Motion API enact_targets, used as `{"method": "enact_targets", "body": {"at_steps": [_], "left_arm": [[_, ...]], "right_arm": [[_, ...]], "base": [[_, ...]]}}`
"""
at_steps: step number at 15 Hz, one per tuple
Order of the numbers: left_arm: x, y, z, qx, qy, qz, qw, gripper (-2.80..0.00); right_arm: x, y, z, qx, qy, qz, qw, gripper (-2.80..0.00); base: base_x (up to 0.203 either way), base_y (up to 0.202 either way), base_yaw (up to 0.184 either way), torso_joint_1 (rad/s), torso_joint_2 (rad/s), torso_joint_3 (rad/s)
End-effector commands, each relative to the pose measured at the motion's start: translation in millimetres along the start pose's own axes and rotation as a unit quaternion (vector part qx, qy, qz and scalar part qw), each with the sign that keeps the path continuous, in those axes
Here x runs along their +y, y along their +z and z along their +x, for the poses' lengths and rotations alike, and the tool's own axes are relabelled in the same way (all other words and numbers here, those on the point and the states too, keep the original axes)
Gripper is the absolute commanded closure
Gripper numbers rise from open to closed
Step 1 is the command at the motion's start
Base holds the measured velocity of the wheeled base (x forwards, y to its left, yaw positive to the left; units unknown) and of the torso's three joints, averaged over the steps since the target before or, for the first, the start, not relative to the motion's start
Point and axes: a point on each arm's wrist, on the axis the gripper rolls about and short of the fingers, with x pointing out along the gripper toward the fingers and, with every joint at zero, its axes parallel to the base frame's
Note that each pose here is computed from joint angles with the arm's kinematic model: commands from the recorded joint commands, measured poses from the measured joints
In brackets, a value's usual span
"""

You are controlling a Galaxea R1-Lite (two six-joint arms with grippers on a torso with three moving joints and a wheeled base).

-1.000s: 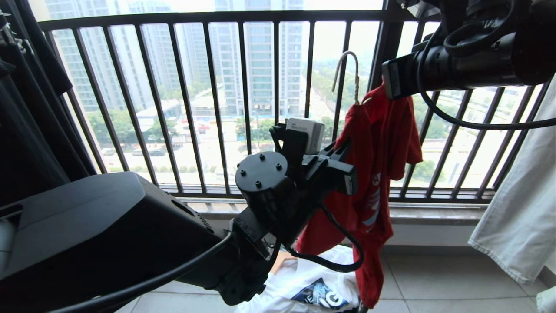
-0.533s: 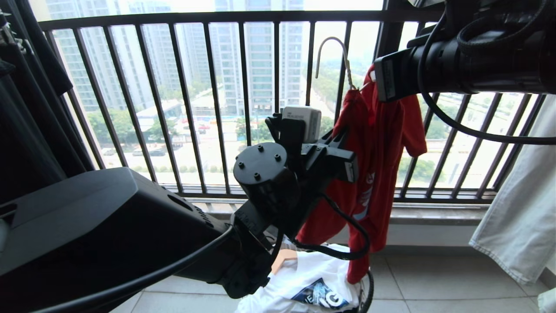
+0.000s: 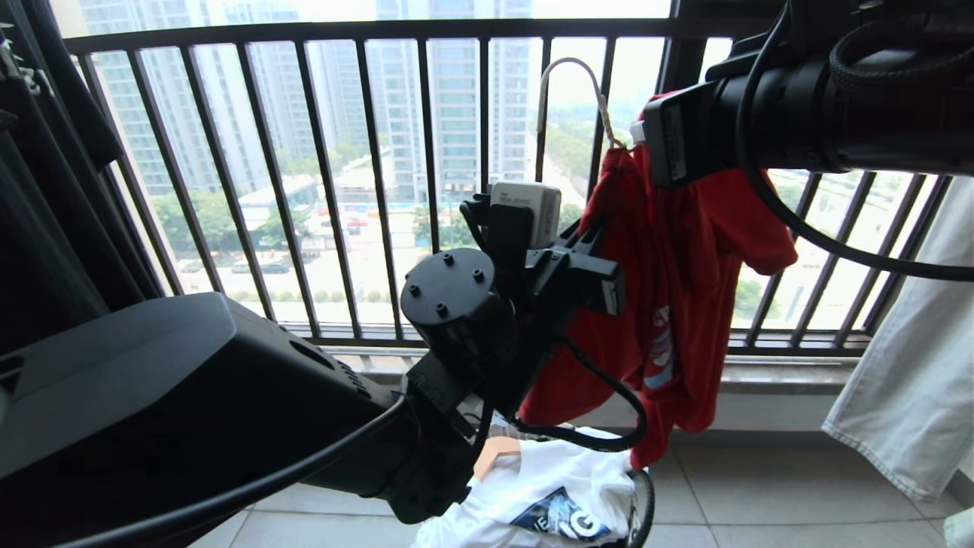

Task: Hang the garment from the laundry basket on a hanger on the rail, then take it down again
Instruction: Hang the clothes on the clothes rack

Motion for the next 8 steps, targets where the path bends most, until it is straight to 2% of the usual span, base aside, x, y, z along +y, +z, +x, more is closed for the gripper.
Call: {"method": "enact_targets", "body": {"at_steps": [1, 5, 8], "left_arm": [[-5.3, 4.8, -4.6, -0.001, -0.007, -0.004, 1.0, 0.0], [-17.4, 8.5, -15.3, -0.009, -0.023, -0.009, 0.9996, 0.0], [-18.3, 6.6, -14.9, -0.008, -0.024, -0.008, 0.9996, 0.0]], "right_arm": [[3.5, -1.6, 4.4, 0.003, 0.002, -0.01, 1.0, 0.0], [8.2, -5.2, 13.2, 0.008, 0.003, -0.022, 1.0, 0.0], [8.3, -5.0, 7.9, 0.006, 0.009, -0.023, 1.0, 0.0]], "base": [[0.0, 0.0, 0.0, 0.0, 0.0, 0.0], [0.0, 0.0, 0.0, 0.0, 0.0, 0.0], [0.0, 0.0, 0.0, 0.0, 0.0, 0.0]]}}
